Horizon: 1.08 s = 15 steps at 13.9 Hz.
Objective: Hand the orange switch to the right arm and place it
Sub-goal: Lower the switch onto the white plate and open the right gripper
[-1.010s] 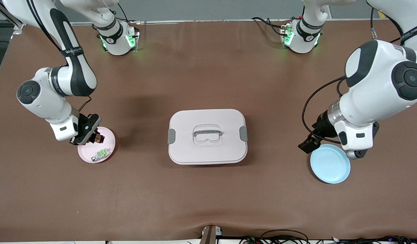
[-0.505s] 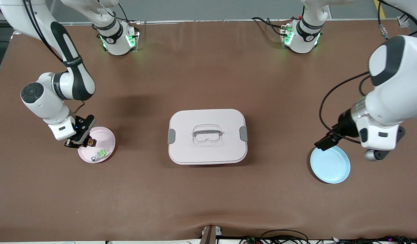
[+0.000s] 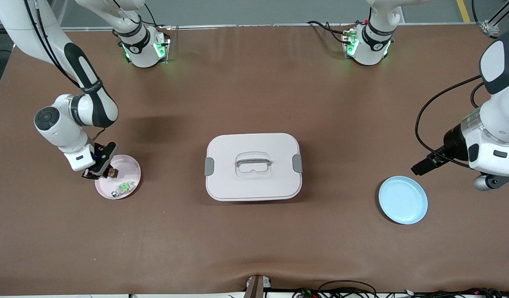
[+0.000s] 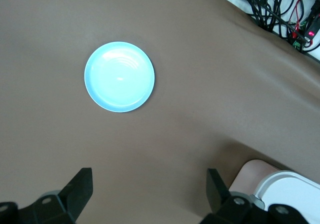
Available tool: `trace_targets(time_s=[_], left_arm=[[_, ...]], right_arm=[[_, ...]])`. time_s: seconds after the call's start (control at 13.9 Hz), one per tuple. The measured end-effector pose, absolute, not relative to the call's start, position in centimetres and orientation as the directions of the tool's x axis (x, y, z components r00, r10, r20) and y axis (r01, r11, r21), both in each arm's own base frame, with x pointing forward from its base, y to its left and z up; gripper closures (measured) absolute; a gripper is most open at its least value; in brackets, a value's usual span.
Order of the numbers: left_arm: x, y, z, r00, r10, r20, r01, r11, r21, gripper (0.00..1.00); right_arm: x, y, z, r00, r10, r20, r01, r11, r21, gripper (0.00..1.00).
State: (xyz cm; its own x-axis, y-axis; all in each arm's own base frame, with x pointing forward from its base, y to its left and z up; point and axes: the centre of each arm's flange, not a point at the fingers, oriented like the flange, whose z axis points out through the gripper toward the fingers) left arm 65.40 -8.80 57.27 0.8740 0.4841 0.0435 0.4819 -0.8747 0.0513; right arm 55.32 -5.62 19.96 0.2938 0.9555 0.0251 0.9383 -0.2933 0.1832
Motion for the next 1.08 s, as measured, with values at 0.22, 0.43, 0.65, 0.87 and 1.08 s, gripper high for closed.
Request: trace_targets(time_s=[0.22, 0.43, 0.65, 0.87, 1.08], left_arm=[[64.8, -7.6, 58.0, 0.895, 0.444, 0.034, 0.443, -0.896, 0.032, 0.0], [64.8, -4.8, 58.3, 0.907, 0.42, 0.035, 0.42, -0.907, 0.027, 0.0], [64.6, -2.3, 58.8, 0.929, 0.368, 0.035, 0.368, -0.93, 0.02, 0.0], [63.9, -0.3, 59.5, 0.952, 0.304, 0.023, 0.304, -0.953, 0.007, 0.0], [63.5, 0.4, 59.9, 0.965, 0.26, 0.019, 0.26, -0.966, 0.002, 0.0]], right_arm=[[54.9, -4.3, 19.0, 0.303, 0.952, 0.049, 0.937, -0.307, 0.166, 0.59], [54.9, -3.6, 18.8, 0.3, 0.952, 0.057, 0.938, -0.306, 0.161, 0.59], [54.9, -3.5, 18.8, 0.312, 0.948, 0.06, 0.935, -0.317, 0.16, 0.43], [54.9, -2.7, 18.8, 0.326, 0.943, 0.068, 0.93, -0.333, 0.158, 0.15], [55.0, -2.3, 18.9, 0.334, 0.94, 0.071, 0.927, -0.341, 0.157, 0.0]])
